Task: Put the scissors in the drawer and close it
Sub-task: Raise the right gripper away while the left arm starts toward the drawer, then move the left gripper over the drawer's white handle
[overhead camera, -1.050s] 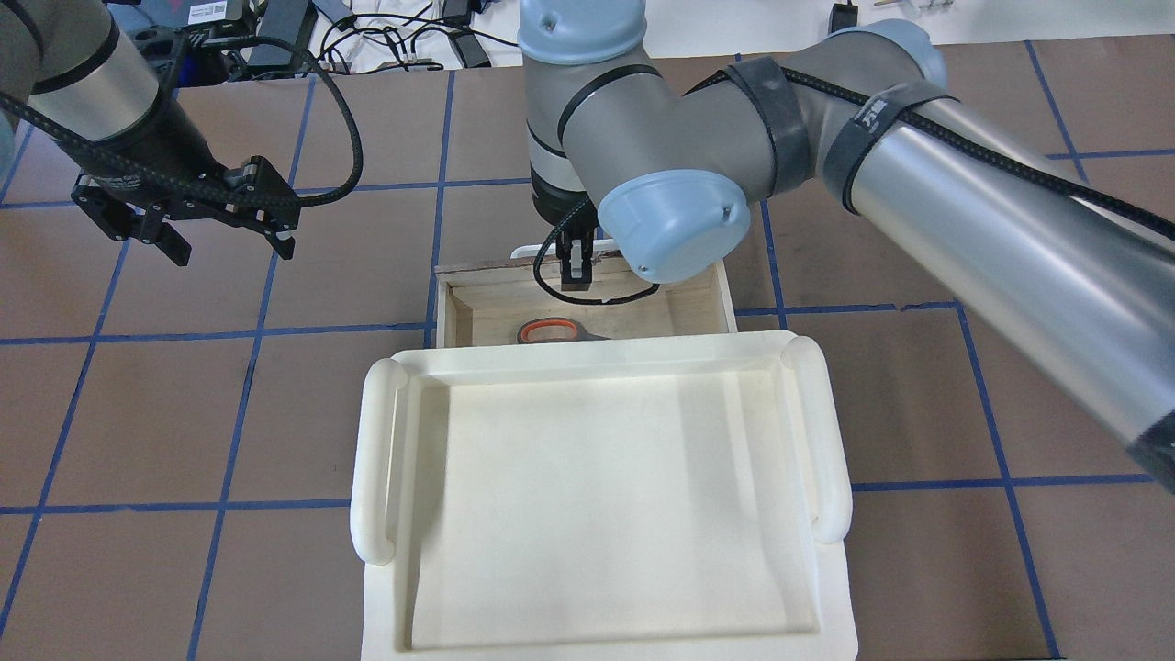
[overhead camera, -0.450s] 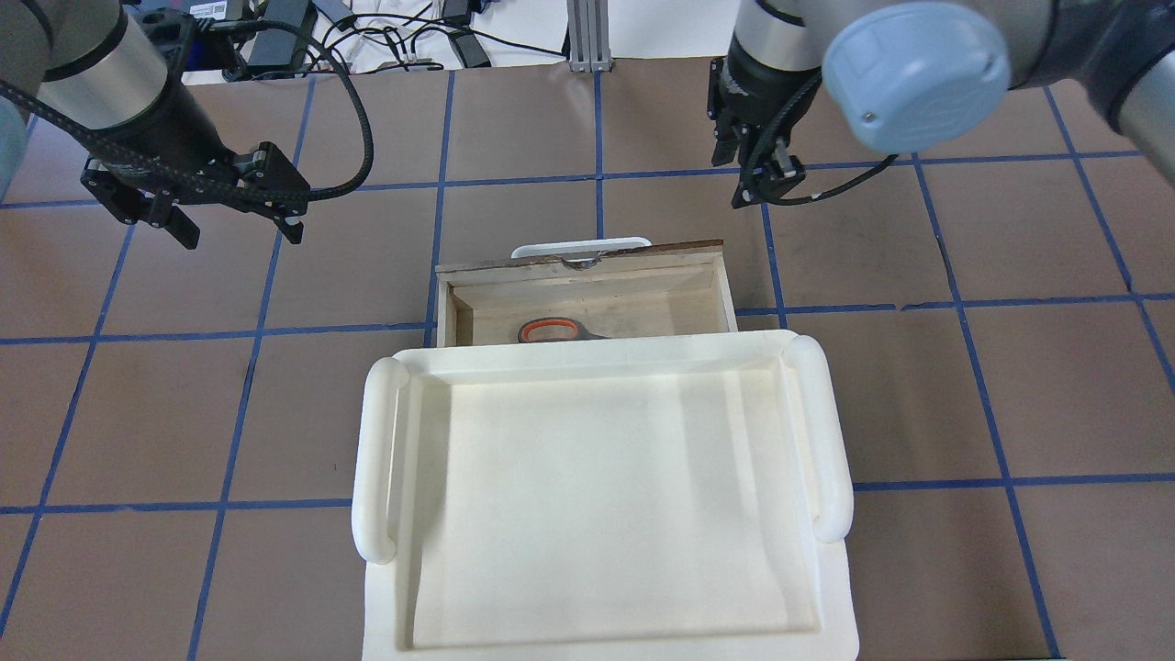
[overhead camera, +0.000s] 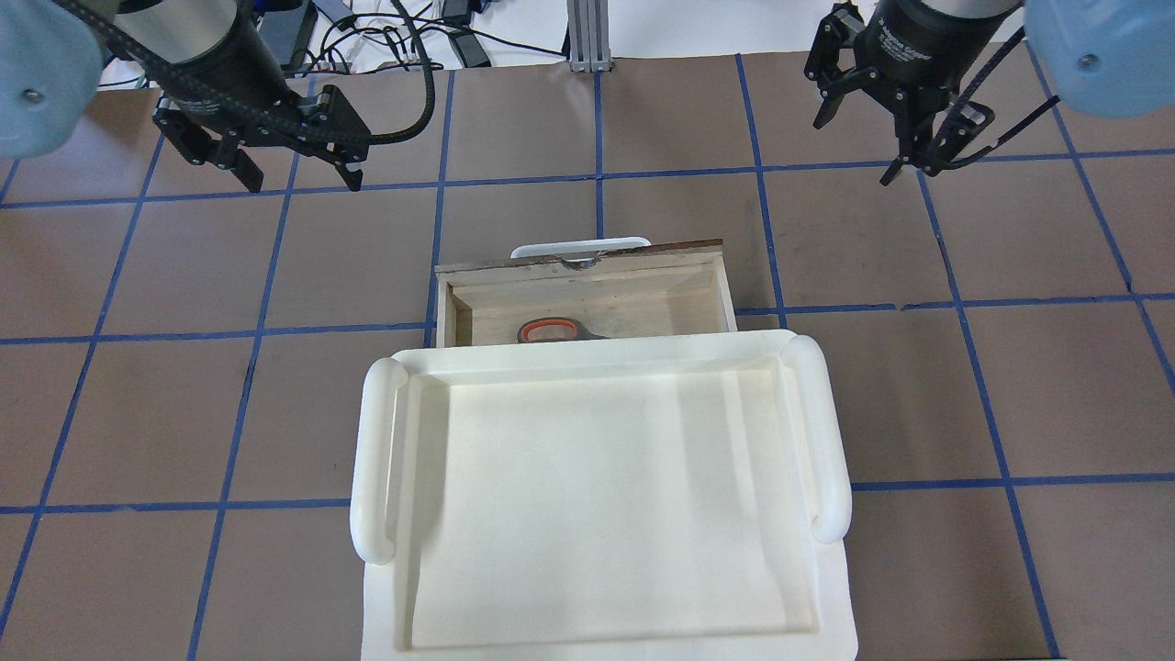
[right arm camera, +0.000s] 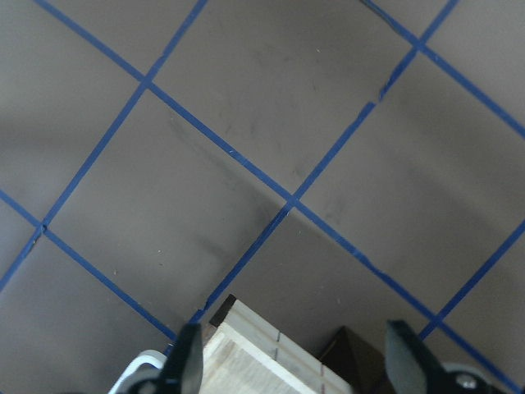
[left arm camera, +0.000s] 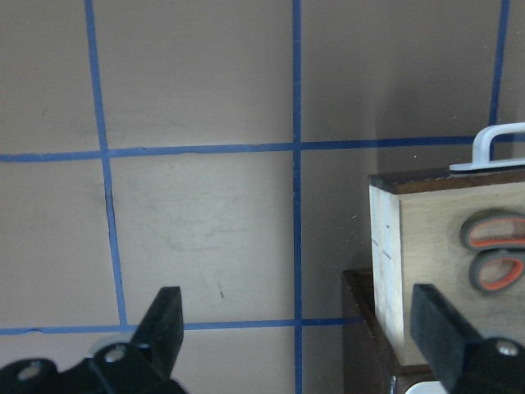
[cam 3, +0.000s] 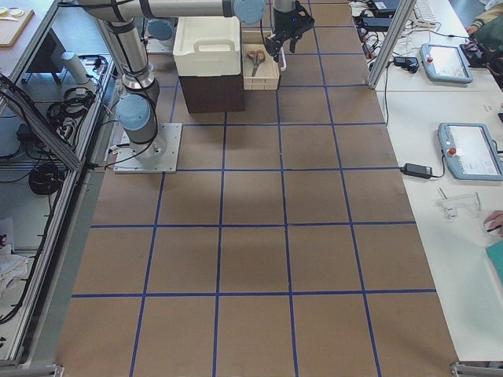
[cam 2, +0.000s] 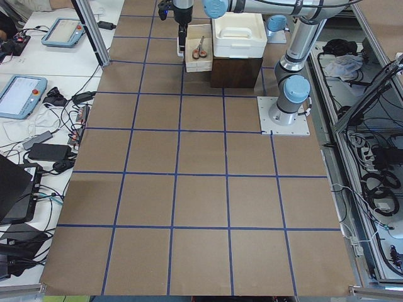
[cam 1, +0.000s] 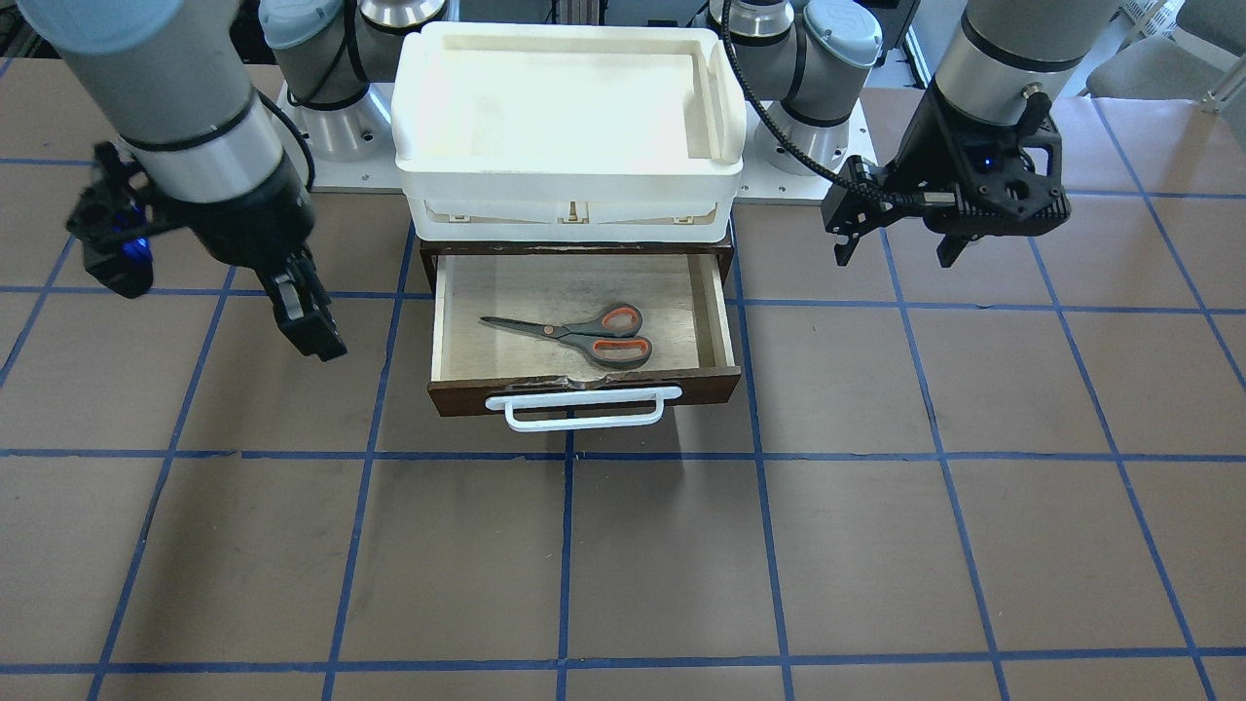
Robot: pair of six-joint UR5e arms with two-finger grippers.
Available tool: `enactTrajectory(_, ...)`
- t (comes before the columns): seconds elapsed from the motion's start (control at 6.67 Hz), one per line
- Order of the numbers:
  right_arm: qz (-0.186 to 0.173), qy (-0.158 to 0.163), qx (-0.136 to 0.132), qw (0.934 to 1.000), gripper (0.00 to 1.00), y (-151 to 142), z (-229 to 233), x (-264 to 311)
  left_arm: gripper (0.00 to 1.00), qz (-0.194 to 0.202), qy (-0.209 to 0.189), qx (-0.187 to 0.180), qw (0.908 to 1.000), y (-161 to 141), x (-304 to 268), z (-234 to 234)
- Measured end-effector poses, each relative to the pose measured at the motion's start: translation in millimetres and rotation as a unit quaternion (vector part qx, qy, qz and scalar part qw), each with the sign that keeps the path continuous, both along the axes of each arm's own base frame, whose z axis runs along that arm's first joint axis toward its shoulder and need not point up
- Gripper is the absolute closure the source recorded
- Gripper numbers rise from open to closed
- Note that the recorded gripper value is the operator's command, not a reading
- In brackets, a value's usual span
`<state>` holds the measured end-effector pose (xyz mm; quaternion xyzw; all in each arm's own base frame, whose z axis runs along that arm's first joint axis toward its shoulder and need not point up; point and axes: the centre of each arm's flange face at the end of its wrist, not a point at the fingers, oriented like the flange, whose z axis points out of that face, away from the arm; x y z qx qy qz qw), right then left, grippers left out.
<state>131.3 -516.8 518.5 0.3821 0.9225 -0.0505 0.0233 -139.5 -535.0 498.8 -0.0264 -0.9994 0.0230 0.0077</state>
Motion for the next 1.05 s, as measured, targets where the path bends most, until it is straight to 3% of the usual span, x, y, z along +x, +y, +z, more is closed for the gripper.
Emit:
enactTrajectory(0.15, 0.072, 0.016, -0.009, 0.9972, 0.0, 7, 11, -4, 0.0, 0.002, 0.004, -0.008, 1.0, -19, -27, -16)
enactTrajectory(0.3, 0.121, 0.025, -0.014, 0.9923, 0.0, 9, 14, -5, 0.0, 0.003, 0.006, -0.015, 0.9999, -35, -56, -39)
enactTrajectory(0.6, 0.229, 0.035, -0.015, 0.9727, 0.0, 5, 10, -5, 0.0, 0.005, 0.012, -0.027, 0.9996, -62, -110, -93)
enactTrajectory(0.75, 0.267, 0.037, -0.009, 0.963, 0.0, 2, 4, -4, 0.0, 0.007, 0.014, -0.031, 0.9994, -72, -128, -118)
enactTrajectory(1.05, 0.311, 0.04, -0.002, 0.9496, 0.0, 1, 0, -1, 0.0, 0.012, 0.02, -0.039, 0.999, -86, -161, -164)
